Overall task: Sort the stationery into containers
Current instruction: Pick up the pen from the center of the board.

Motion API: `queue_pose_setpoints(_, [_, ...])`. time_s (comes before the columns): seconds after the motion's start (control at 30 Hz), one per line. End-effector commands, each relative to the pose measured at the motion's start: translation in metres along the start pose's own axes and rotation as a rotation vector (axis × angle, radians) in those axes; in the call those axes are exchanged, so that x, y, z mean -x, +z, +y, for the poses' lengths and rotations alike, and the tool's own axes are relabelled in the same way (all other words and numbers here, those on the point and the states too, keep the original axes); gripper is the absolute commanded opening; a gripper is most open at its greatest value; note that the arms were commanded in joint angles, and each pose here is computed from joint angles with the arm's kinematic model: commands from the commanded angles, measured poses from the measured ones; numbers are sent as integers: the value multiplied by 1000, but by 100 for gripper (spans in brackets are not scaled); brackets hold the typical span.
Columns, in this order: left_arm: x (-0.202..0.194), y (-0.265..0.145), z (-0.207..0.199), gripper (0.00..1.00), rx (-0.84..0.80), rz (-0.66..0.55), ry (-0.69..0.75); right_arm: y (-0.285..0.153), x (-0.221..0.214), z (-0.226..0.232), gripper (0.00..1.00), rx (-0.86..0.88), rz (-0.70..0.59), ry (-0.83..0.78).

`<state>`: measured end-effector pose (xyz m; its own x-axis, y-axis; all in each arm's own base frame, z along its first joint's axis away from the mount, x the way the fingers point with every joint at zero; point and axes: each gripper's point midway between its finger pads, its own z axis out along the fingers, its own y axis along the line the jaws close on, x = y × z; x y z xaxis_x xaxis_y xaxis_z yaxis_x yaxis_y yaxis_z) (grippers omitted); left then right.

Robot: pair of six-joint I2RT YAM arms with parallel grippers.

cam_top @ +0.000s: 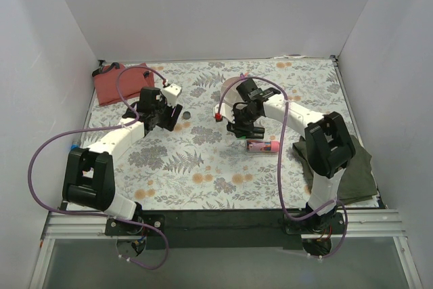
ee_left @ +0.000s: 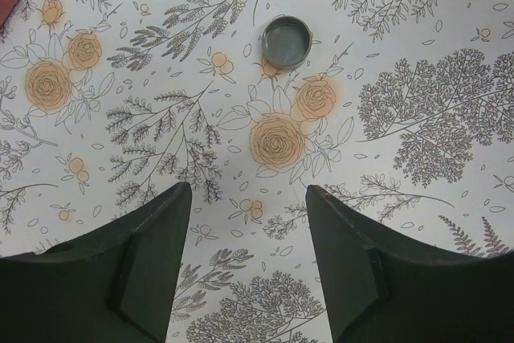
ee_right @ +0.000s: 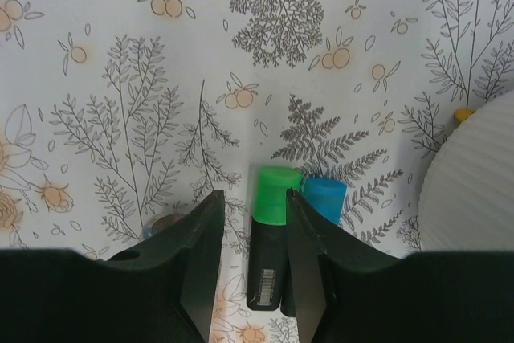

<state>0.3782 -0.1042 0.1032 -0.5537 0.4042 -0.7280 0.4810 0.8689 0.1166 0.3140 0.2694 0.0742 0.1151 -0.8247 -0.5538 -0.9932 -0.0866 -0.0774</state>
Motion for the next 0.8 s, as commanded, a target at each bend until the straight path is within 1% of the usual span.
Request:
queue_pose_setpoints(0.0, [16, -11, 3, 59, 27, -58, 18, 0, -13, -3, 44, -1, 71, -48])
queue_pose_setpoints(0.1, [16, -10, 3, 59, 26, -58, 18, 4, -22, -5, 44, 0, 109, -44])
queue_pose_setpoints(0.3, [14, -6, 3, 59, 24, -50, 16, 10, -25, -5, 41, 12, 117, -26])
queue_pose_setpoints(0.53, [12, -3, 4, 59, 24, -42, 12, 20, -36, -8, 40, 23, 155, 2])
queue_pose_setpoints(0.77, [10, -1, 3, 59, 22, -34, 11, 27, -38, -12, 40, 29, 163, 19])
